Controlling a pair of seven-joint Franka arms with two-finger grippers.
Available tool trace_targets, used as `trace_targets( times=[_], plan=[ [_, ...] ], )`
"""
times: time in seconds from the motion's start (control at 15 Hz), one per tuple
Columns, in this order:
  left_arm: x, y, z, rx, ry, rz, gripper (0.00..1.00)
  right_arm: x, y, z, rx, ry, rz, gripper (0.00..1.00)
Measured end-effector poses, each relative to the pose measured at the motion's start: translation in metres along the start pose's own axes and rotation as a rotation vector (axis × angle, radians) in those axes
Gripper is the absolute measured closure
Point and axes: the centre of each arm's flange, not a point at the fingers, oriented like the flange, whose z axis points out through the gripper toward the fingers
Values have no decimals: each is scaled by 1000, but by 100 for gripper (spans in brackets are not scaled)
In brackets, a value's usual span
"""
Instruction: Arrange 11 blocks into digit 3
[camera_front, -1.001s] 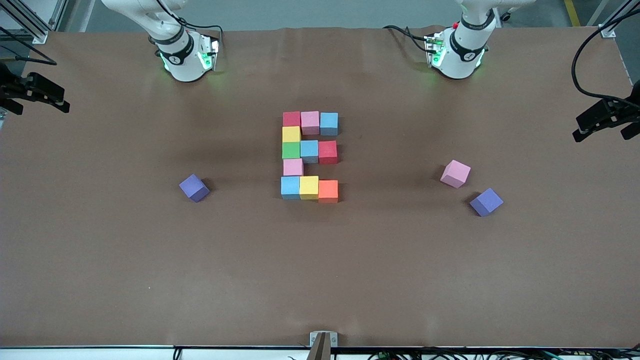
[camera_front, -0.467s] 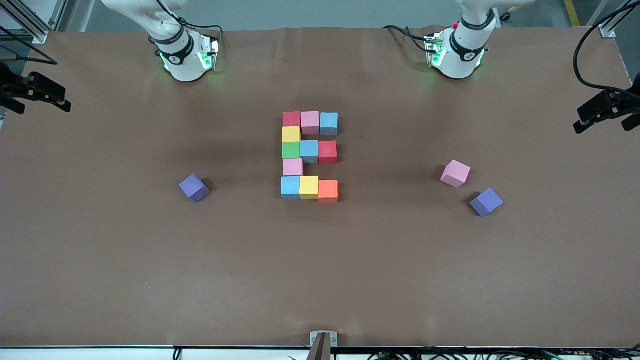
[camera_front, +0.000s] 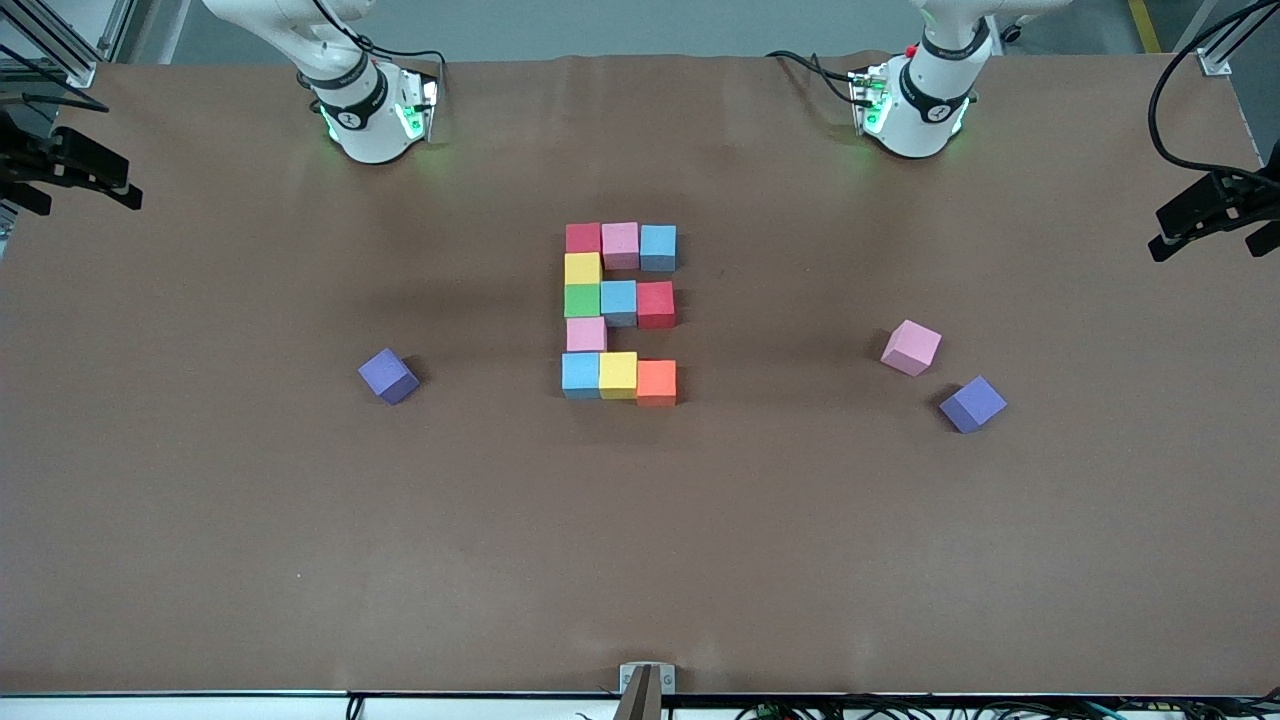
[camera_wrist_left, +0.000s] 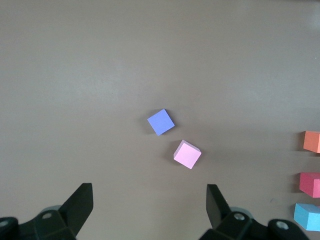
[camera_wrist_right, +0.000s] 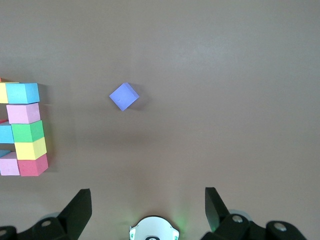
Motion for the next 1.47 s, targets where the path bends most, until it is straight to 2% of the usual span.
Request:
trace_targets(
  times=[1.47],
  plan=[
    [0, 5, 1, 0, -2, -8, 0, 1, 2, -10, -3, 43, 2, 0]
  ],
)
